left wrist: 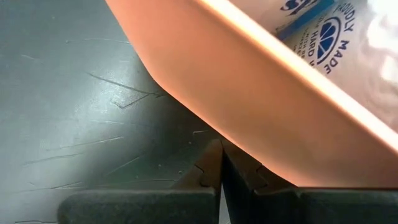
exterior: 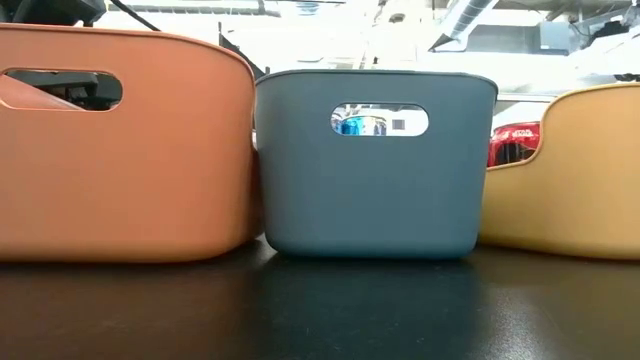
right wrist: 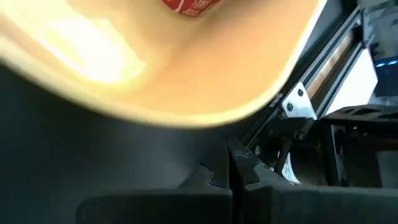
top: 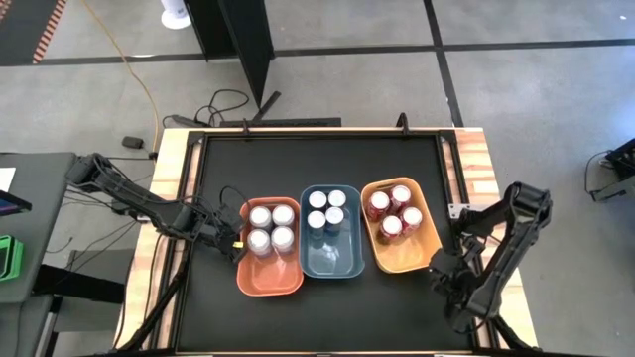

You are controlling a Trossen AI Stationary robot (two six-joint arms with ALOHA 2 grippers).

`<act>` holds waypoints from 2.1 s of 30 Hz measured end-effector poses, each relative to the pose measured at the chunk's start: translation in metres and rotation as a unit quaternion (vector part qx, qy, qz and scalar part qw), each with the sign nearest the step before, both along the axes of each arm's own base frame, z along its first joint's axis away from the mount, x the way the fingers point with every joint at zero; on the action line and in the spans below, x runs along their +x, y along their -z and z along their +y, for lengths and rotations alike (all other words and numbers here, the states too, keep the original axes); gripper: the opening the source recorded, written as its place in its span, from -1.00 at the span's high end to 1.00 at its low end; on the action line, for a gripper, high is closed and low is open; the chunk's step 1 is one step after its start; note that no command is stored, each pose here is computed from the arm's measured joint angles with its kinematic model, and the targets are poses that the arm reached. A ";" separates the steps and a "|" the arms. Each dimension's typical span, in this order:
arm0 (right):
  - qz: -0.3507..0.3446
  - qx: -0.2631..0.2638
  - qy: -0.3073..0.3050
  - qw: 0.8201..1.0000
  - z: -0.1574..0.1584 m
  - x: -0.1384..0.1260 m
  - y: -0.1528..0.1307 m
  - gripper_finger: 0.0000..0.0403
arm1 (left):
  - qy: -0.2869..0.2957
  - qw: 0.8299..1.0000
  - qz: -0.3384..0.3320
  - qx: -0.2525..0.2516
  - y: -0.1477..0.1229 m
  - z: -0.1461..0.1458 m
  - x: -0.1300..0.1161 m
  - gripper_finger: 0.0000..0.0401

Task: Sort soda cans
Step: Adjust the bins to the center of the table, then return to Home Position

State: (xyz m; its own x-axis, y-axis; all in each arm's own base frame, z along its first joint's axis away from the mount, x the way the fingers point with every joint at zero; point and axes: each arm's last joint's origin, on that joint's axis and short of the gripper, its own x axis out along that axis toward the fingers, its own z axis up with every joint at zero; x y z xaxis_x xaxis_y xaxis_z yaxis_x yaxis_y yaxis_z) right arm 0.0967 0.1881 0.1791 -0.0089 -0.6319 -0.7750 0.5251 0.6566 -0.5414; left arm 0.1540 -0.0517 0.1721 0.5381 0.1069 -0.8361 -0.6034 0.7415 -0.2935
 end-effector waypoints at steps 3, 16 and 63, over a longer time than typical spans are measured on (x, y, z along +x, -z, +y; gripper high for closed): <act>0.007 -0.016 0.001 1.000 -0.002 0.001 0.009 1.00 | -0.001 1.000 -0.002 0.005 0.000 0.000 0.000 1.00; -0.031 -0.010 -0.104 0.994 0.011 0.014 0.035 1.00 | -0.004 1.000 -0.008 0.008 0.000 0.000 0.001 1.00; -0.124 0.189 -0.194 0.955 0.075 0.049 -0.004 1.00 | 0.022 0.998 0.057 0.022 -0.007 0.005 -0.028 1.00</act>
